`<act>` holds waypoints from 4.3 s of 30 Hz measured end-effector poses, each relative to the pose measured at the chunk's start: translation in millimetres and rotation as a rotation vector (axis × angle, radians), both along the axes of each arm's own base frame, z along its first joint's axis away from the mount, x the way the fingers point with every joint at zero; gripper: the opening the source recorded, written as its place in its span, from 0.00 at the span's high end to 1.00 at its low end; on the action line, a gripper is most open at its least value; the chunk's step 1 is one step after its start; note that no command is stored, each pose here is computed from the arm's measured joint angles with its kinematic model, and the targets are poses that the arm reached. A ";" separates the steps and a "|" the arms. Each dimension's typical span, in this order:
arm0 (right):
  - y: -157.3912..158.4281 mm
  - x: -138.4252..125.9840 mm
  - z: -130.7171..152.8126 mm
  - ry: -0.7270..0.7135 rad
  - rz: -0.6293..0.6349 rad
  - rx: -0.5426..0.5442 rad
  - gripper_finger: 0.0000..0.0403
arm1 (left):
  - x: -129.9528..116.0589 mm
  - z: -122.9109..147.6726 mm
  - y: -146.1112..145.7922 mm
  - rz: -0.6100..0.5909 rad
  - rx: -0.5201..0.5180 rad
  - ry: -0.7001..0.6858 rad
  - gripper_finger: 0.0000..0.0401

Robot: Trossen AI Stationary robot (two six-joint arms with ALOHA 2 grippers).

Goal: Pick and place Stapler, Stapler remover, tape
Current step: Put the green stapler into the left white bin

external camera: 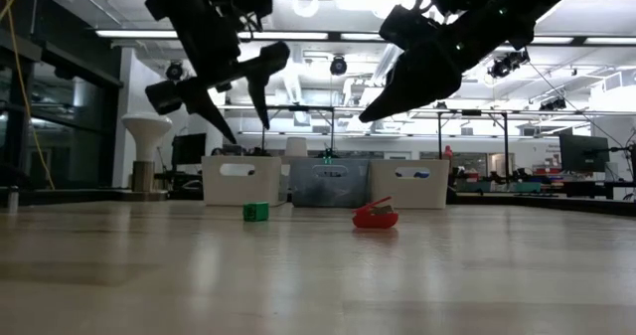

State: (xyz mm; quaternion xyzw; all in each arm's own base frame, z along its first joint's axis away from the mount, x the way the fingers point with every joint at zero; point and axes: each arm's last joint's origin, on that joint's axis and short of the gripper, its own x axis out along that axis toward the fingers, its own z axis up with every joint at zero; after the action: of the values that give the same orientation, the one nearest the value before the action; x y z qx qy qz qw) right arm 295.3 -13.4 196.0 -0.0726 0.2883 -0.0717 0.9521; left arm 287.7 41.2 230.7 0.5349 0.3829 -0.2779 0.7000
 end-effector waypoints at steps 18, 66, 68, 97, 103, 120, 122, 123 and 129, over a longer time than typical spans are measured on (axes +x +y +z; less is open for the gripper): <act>0.6 -1.6 -2.7 0.030 0.014 0.014 0.51 | 34.6 -38.7 -45.4 -0.193 0.047 -0.003 0.47; 0.4 -3.0 -4.5 0.054 0.010 0.012 0.51 | 67.7 -76.6 -66.6 -0.425 0.172 0.298 0.65; 0.4 -3.0 -4.5 0.054 0.010 0.013 0.51 | 67.5 -76.9 -66.5 -0.424 0.172 0.300 0.70; 0.3 -2.9 -4.3 0.054 0.007 0.011 0.51 | 45.0 -42.3 -42.2 0.192 0.253 0.323 0.84; 0.3 -2.9 -4.3 0.053 0.007 0.012 0.51 | 30.5 -20.1 -2.8 0.365 0.252 0.307 0.84; -0.3 -2.9 -4.3 0.052 0.000 0.018 0.51 | -2.4 12.5 113.1 1.002 -0.048 -0.008 0.84; -0.3 -3.0 -4.3 0.052 -0.001 0.019 0.51 | -9.3 9.8 125.4 1.089 -0.124 -0.013 0.84; -0.2 -2.9 -4.3 0.052 -0.001 0.019 0.51 | -11.2 8.6 130.8 1.131 -0.149 -0.023 0.84; -0.1 -2.9 -4.3 0.051 -0.001 0.019 0.51 | -21.4 0.2 155.9 1.274 -0.316 -0.046 0.84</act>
State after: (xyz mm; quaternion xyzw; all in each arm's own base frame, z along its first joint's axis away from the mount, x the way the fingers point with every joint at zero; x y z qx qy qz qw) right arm 292.4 -13.5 191.7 -0.0650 0.3133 -0.0673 0.9450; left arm 266.3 197.0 230.9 0.1000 0.5641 0.1494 0.8059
